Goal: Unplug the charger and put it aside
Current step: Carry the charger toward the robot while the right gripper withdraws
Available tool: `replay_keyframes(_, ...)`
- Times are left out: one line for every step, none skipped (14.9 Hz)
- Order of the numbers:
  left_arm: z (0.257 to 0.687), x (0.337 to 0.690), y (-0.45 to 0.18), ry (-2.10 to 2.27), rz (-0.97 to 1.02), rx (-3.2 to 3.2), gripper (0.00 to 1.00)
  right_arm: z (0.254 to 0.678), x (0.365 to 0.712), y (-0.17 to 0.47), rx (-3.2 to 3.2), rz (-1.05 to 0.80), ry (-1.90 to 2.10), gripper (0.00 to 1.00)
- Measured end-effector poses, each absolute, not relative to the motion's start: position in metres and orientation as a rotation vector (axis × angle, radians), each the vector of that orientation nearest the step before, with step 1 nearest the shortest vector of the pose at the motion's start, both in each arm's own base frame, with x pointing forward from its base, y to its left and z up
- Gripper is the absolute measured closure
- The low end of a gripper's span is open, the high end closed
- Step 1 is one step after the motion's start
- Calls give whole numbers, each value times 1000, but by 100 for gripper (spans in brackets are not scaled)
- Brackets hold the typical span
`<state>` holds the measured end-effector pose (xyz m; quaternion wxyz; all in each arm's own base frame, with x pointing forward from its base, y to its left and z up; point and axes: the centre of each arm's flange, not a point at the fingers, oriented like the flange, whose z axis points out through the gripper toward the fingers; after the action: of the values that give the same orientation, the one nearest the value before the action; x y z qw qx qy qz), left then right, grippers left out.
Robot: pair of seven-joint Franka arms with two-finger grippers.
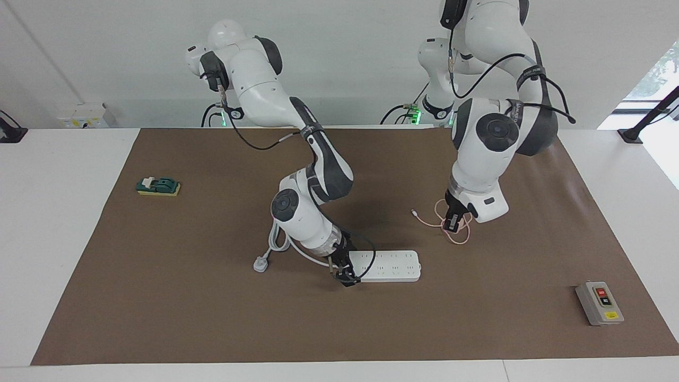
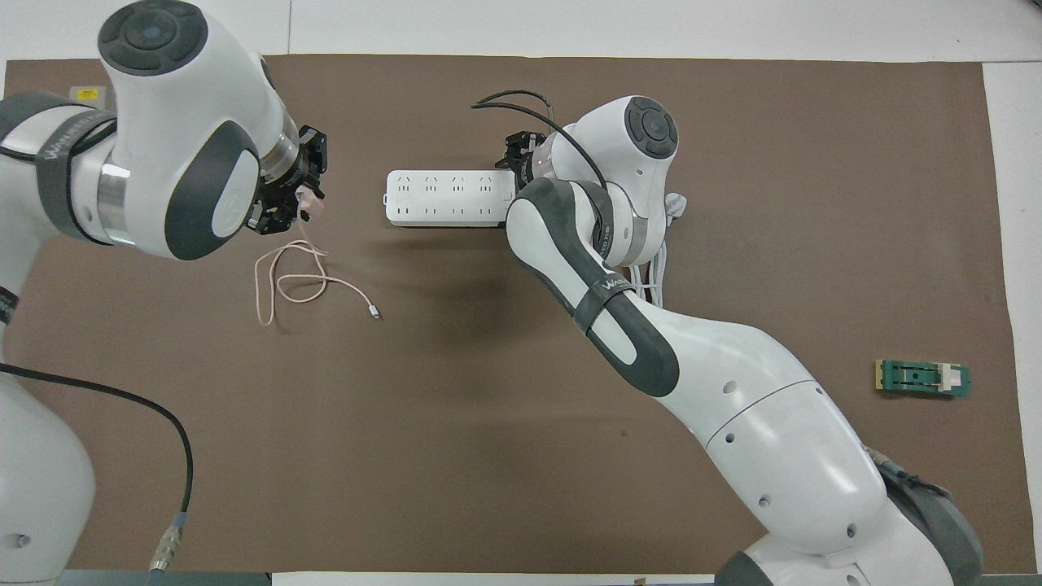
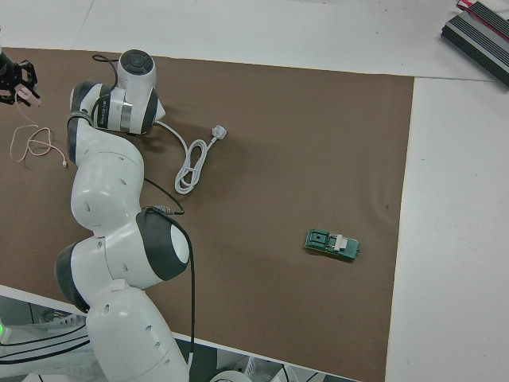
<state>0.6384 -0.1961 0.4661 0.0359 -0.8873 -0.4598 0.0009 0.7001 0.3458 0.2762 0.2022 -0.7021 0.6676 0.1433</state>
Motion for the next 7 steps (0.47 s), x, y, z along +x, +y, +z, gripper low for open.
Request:
replay_keyframes(474,636,-184,-1319,12,-2769,68,279,700,345,-1959,399,1862,0)
replay_keyframes(477,634,-172,-1218,25,-2811,68,283,700,345,-1958,398,1859,0)
replay_keyframes(477,631,-162,-1110,42,-2849,68,290,700,344,-1959,399,1856,0)
replay_keyframes(476,627,-152,-996,60,-2887,68,301,702,339,-1958,388,1852,0)
replay_keyframes(476,624,-139,-874,77,-2924,68,315,705,331,-1962,376,1850,0)
replay_keyframes(479,620,-122,-735,90,-2964,68,332,707,321,-1972,356,1849,0)
replay_keyframes(484,615,-101,-601,99,-2998,68,348,709,311,-1982,332,1845,0)
